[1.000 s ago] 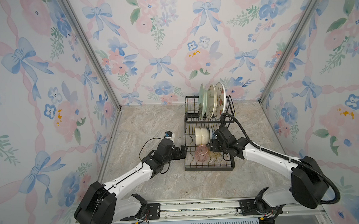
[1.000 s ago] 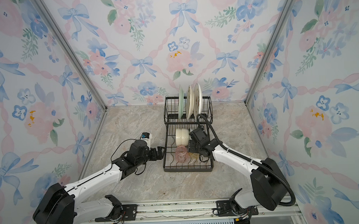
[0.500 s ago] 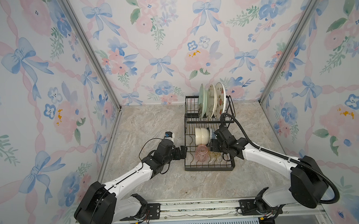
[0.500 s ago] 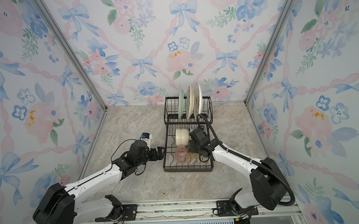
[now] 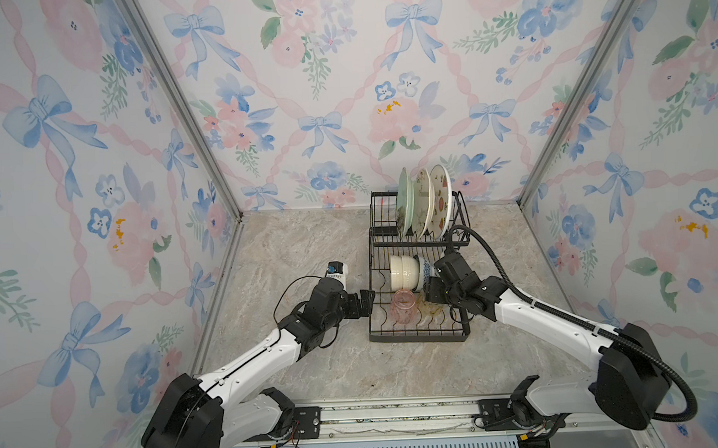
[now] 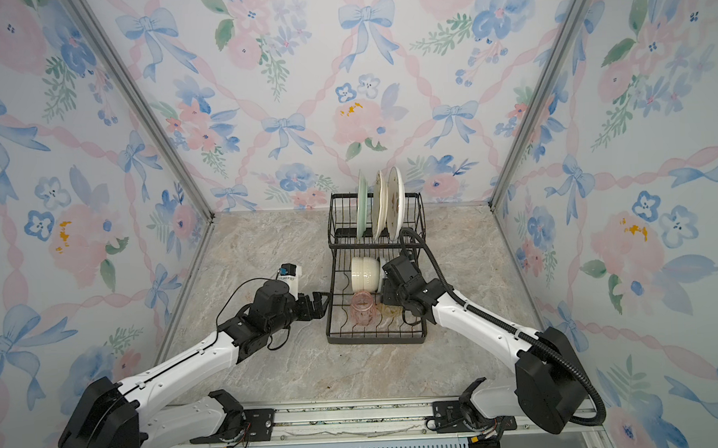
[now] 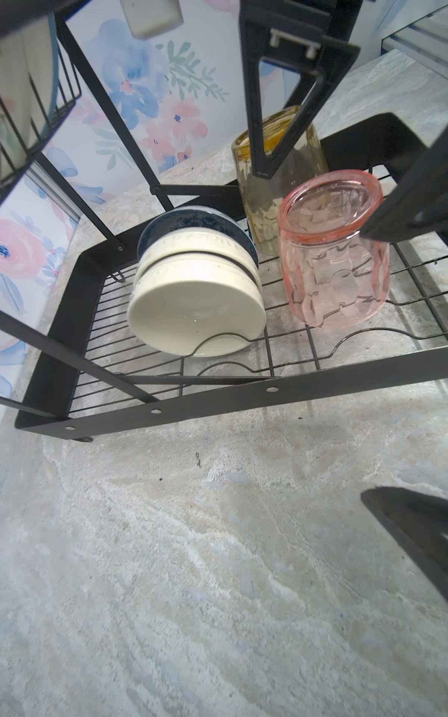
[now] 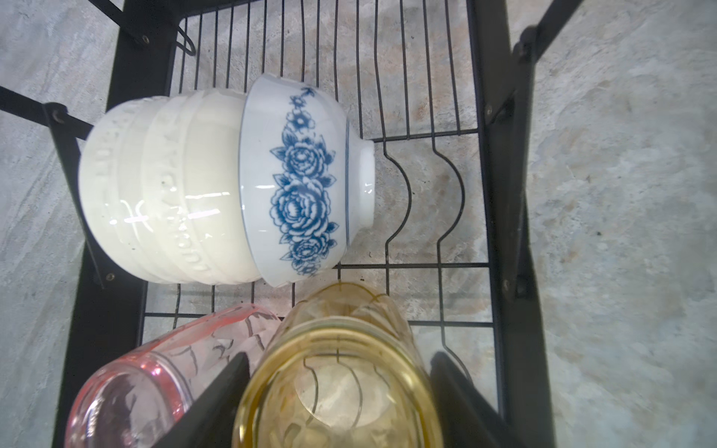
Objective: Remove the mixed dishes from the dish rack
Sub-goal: 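Close the right gripper around the yellow glass on the lower tier, then lift the yellow glass toward the left gripper while the left gripper reaches to it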
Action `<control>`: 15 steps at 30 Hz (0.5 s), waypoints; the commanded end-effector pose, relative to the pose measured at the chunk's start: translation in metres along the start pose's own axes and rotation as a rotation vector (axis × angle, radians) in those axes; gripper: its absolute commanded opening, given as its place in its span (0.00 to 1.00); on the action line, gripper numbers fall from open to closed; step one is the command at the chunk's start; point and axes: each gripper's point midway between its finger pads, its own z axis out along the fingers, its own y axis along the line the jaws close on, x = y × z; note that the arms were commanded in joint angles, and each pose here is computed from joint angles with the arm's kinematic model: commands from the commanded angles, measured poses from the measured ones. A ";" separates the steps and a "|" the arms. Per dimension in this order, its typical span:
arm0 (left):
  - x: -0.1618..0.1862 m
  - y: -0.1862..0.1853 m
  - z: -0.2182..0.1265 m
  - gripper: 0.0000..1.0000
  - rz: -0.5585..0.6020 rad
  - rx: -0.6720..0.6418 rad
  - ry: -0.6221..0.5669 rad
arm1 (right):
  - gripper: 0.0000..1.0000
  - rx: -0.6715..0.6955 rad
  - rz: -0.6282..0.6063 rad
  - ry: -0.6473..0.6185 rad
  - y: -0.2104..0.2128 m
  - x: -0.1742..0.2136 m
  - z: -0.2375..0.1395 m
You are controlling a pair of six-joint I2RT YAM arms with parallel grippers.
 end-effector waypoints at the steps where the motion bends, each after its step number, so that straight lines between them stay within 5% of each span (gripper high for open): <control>1: -0.004 -0.005 -0.006 0.98 -0.003 0.025 -0.011 | 0.67 -0.003 0.041 -0.001 -0.006 -0.003 -0.009; 15: -0.020 -0.060 -0.019 0.98 0.026 0.225 -0.037 | 0.65 -0.134 0.163 -0.074 0.002 -0.032 -0.039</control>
